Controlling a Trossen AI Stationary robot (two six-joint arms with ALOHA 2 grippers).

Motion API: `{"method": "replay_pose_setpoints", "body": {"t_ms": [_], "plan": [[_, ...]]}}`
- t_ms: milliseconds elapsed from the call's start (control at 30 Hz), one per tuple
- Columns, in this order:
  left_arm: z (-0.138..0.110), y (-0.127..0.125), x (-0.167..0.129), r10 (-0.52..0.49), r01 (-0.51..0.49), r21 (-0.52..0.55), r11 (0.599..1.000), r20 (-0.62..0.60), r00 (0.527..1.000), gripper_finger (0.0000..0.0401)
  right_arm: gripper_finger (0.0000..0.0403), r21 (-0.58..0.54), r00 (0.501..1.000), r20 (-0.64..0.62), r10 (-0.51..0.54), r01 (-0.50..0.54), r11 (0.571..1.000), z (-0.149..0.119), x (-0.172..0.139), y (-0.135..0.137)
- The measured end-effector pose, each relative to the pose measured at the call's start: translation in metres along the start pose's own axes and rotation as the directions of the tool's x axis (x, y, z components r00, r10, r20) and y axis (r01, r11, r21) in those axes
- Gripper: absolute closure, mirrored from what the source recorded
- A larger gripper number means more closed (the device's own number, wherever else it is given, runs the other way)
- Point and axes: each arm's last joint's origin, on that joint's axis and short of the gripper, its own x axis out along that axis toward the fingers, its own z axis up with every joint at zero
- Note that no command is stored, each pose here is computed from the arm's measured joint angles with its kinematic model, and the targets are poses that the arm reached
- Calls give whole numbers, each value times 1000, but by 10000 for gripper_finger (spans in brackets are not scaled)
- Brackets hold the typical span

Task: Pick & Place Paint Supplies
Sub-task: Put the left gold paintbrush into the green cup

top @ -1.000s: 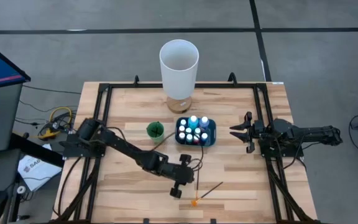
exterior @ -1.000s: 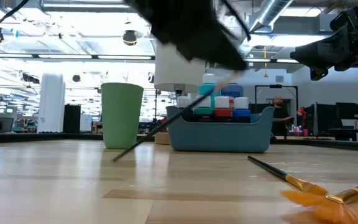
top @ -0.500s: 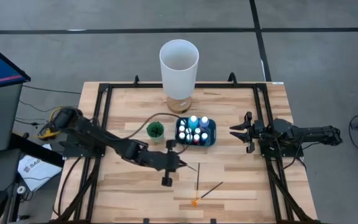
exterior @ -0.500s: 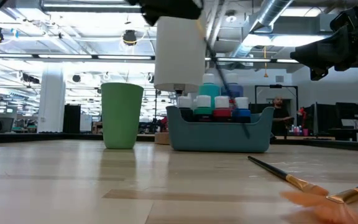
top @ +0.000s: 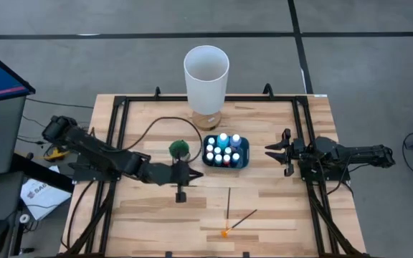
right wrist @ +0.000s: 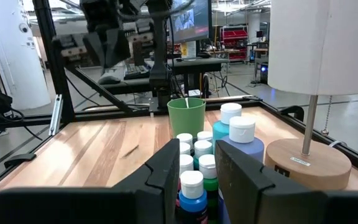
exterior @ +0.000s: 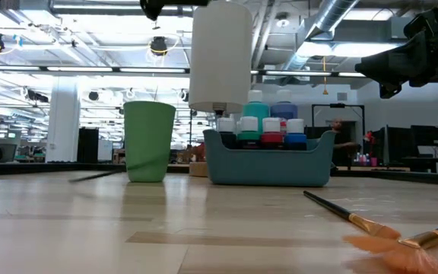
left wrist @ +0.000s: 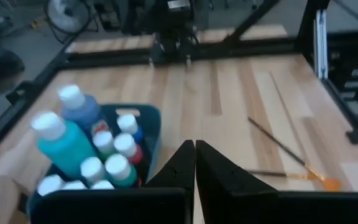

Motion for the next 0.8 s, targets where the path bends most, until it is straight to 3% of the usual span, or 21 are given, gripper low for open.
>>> {"method": "replay_pose_setpoints", "body": {"t_ms": [200, 433, 800], "plan": [[0, 6, -11, -6, 7, -28, 1000, 19, 1000, 401, 305, 0, 1000, 0, 0, 0, 1000, 0, 0, 0], [-49, 1, 3, -44, 26, -135, 991, -136, 990, 386, 305, 0, 1000, 0, 0, 0, 1000, 0, 0, 0], [-98, -27, 55, -140, 136, -35, 990, -262, 955, 282, 305, 0, 1000, 0, 0, 0, 1000, 0, 0, 0]]}}
